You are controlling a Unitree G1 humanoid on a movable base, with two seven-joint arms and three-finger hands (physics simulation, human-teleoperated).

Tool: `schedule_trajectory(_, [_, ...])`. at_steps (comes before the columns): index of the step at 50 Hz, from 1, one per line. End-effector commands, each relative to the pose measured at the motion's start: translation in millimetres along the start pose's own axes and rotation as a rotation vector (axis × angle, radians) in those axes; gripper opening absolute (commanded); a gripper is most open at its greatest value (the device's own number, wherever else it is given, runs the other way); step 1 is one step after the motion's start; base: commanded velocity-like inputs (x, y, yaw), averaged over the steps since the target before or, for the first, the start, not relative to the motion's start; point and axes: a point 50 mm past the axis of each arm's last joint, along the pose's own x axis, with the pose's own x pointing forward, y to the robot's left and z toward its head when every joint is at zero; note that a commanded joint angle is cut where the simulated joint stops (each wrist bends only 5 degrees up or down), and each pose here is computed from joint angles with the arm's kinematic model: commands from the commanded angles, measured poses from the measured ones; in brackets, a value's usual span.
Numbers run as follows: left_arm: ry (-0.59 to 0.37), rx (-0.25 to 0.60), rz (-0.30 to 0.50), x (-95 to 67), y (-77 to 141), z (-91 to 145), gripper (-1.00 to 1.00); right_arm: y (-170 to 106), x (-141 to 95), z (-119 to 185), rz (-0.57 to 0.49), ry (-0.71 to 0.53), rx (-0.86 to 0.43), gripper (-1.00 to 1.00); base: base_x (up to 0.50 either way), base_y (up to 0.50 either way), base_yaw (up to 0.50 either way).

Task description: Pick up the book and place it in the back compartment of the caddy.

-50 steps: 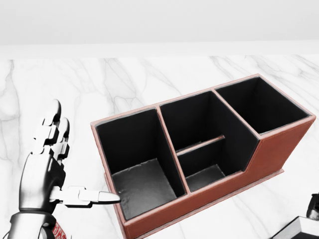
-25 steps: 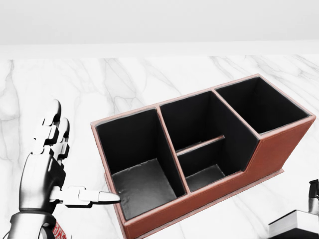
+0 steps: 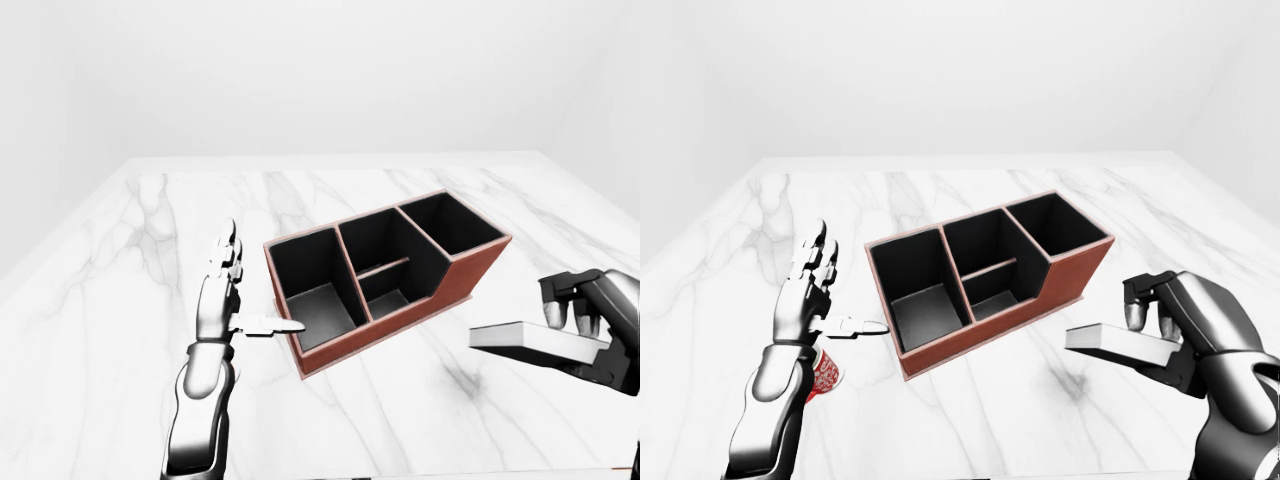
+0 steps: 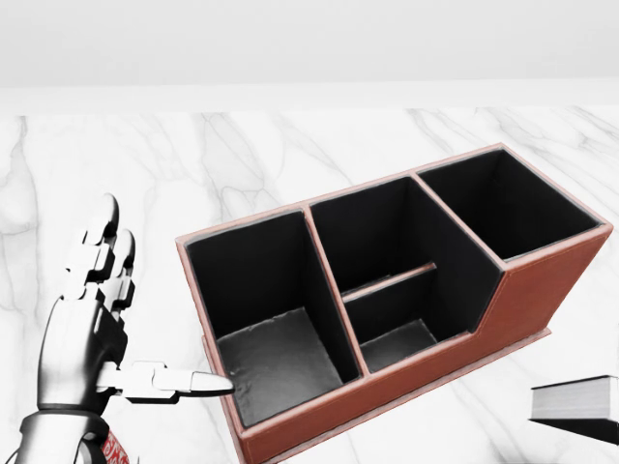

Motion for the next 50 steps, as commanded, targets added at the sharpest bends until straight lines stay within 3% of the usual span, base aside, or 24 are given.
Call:
schedule_trajectory(1, [0.003,0.0,0.0,0.1,0,-1,1.0,-24,-12,16,-0.12,-0.061,0.003,-1.0,0.0,0.0,0.0])
schedule_trajectory(30, [0.015,-0.001,-0.005,-0.6,-2,-3,1.0,-46,-29,61,-0.254,-0.255,-0.01,-1.0,0.0,0.0,0.0])
schedule_trajectory(50, [0.022,0.001,-0.008,-1.1,-3,-5,1.0,-39,-22,91,-0.241,-0.367,-0.053,-1.0,0.0,0.0,0.0])
